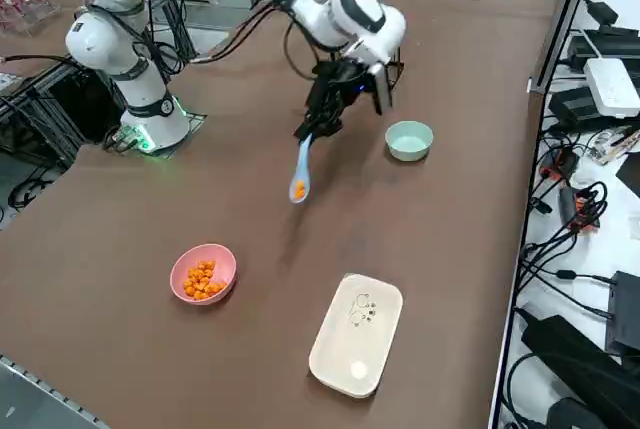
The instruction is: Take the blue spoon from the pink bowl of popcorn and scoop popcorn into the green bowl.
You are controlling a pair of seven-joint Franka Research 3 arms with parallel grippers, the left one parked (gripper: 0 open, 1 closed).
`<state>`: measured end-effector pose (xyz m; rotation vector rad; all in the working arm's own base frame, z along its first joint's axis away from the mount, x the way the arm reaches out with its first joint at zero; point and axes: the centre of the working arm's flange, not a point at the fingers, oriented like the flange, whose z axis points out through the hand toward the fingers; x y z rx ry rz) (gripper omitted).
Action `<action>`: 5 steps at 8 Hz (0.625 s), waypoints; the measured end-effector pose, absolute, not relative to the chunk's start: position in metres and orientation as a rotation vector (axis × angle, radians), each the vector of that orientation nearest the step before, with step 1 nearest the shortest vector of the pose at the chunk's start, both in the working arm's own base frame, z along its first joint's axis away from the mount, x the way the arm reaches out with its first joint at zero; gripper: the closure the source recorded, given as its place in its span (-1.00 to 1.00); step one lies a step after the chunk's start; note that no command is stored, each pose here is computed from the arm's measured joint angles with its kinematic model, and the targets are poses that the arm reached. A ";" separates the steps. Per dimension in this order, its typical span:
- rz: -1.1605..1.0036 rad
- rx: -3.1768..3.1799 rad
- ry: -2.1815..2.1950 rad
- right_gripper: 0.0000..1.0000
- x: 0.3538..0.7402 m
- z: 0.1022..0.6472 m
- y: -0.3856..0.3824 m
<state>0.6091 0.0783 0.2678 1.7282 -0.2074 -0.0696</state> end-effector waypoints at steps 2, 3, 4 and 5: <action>-0.074 1.715 -0.157 0.77 0.636 0.274 0.134; -0.060 1.716 -0.151 0.77 0.645 0.276 0.157; -0.029 1.726 -0.147 0.77 0.650 0.279 0.180; 0.008 1.739 -0.134 0.77 0.651 0.284 0.203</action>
